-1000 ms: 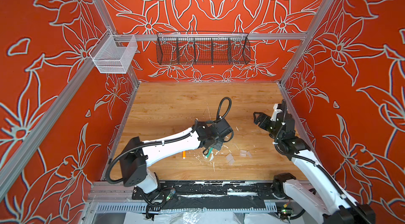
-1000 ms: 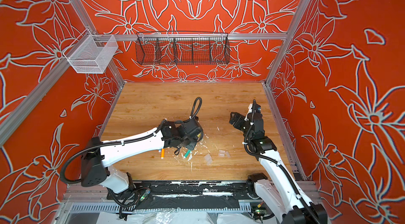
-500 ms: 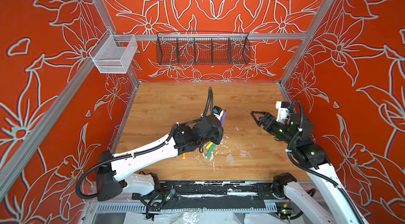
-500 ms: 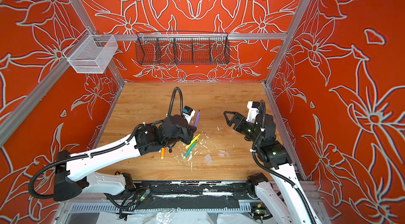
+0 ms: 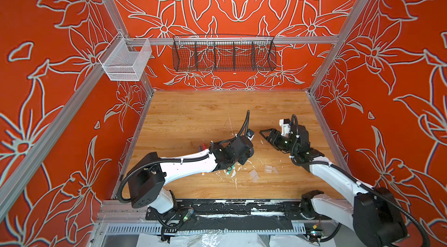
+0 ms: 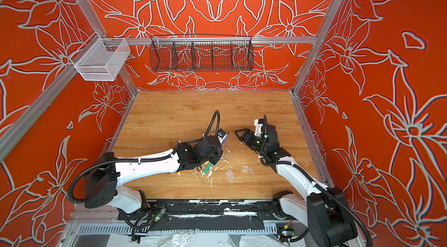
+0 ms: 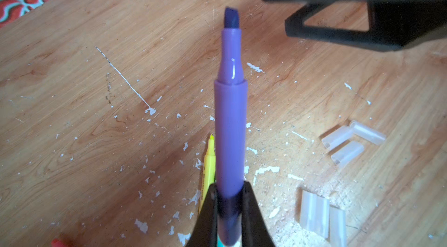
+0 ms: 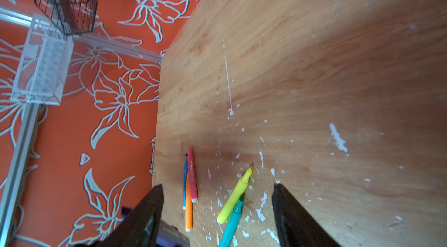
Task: Insert the pens into the pen caps
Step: 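Lift the purple highlighter upright with the left gripper while the right gripper moves toward it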
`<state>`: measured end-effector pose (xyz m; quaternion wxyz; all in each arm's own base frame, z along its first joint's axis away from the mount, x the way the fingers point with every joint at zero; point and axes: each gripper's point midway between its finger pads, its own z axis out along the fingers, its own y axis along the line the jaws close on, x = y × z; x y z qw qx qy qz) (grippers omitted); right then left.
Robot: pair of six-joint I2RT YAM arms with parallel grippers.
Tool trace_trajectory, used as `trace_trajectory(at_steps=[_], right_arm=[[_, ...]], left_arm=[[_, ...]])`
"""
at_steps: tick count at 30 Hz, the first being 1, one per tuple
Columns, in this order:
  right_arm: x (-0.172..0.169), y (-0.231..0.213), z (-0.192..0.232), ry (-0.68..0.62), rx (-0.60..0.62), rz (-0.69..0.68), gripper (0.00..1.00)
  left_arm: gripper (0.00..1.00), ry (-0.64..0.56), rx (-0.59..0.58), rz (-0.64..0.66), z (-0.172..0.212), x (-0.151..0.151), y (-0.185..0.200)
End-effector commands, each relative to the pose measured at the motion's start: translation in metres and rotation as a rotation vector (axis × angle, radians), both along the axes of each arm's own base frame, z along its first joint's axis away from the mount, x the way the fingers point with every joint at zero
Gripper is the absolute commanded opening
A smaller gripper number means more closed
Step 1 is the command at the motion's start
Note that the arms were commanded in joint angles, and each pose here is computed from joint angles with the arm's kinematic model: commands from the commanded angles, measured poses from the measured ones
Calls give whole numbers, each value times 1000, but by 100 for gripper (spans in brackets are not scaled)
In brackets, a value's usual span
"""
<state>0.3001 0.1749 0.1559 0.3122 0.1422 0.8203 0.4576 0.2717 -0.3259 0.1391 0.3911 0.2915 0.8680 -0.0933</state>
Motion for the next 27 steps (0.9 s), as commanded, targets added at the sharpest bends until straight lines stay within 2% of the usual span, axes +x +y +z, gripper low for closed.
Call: trace_trajectory(at_steps=[1,4,11,18,21,27], right_arm=[[0,29,52,-205,76,70,73],[-2,42,52,-194,108,117,67],[-4,49,45,-178,104,128,63],[-11,11,36,-178,-9,-41,64],[-16,4,43,-216,-23,-60,62],[-29,19,60,-299,-35,-4,60]], left_arm=[[0,-33,-55,-16,16,7,-11],[0,-12,-83,-41,17,2,-16],[0,-15,-75,-9,17,5,-12],[0,-23,-74,54,19,11,-2],[0,-9,-100,54,21,11,0],[0,8,-132,53,24,11,4]])
